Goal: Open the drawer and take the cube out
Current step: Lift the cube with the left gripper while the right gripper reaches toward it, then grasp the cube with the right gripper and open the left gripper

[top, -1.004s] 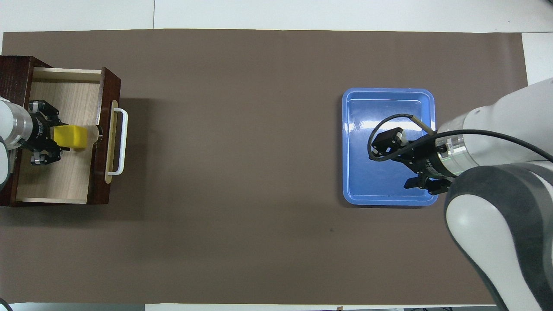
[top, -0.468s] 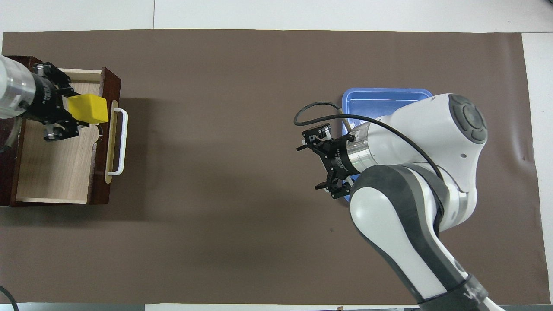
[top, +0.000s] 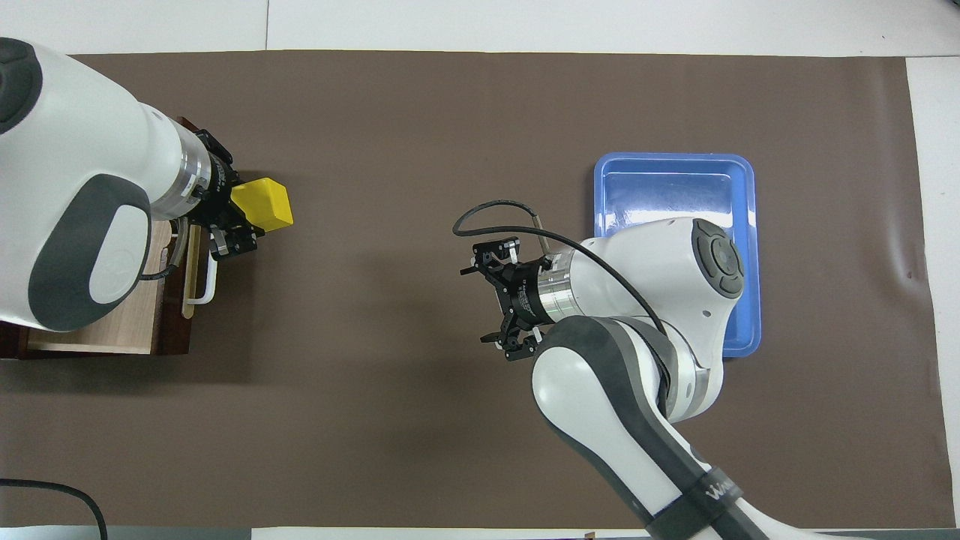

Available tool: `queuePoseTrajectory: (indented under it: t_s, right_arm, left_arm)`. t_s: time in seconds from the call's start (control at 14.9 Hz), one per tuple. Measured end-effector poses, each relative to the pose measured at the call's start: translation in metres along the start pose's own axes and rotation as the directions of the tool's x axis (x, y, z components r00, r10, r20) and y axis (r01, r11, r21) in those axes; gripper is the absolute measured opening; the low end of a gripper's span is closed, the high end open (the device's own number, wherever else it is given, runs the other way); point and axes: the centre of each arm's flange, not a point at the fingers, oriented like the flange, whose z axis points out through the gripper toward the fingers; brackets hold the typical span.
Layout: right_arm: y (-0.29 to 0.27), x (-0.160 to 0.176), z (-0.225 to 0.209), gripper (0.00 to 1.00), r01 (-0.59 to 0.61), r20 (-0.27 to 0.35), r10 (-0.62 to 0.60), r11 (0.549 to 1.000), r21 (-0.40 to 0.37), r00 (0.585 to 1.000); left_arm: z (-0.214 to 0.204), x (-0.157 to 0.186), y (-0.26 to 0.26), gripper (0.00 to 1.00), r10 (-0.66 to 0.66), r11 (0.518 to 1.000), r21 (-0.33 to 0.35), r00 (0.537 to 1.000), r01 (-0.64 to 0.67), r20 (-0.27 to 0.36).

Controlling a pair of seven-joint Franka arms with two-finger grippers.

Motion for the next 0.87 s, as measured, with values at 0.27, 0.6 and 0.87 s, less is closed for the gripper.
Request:
queuePoseTrajectory:
  t_s: [0.27, 0.6, 0.87]
  right_arm:
    - [-0.014, 0.006, 0.029, 1.00, -0.040, 0.035, 0.041, 0.999, -0.014, 0.999]
    - [-0.038, -0.014, 0.061, 1.00, -0.046, 0.088, 0.046, 0.999, -0.003, 0.995]
    - [-0.055, -0.022, 0.057, 1.00, -0.105, 0.131, 0.102, 0.994, 0.020, 0.986]
  left_arm:
    - [0.019, -0.048, -0.037, 0.56, 0.027, 0.999, 0.021, 0.999, -0.027, -0.024]
    - [0.033, -0.084, -0.068, 0.56, 0.063, 0.998, 0.023, 0.997, -0.063, -0.033]
    - [0.048, -0.098, -0.084, 0.56, 0.100, 0.995, 0.024, 0.994, -0.099, -0.032]
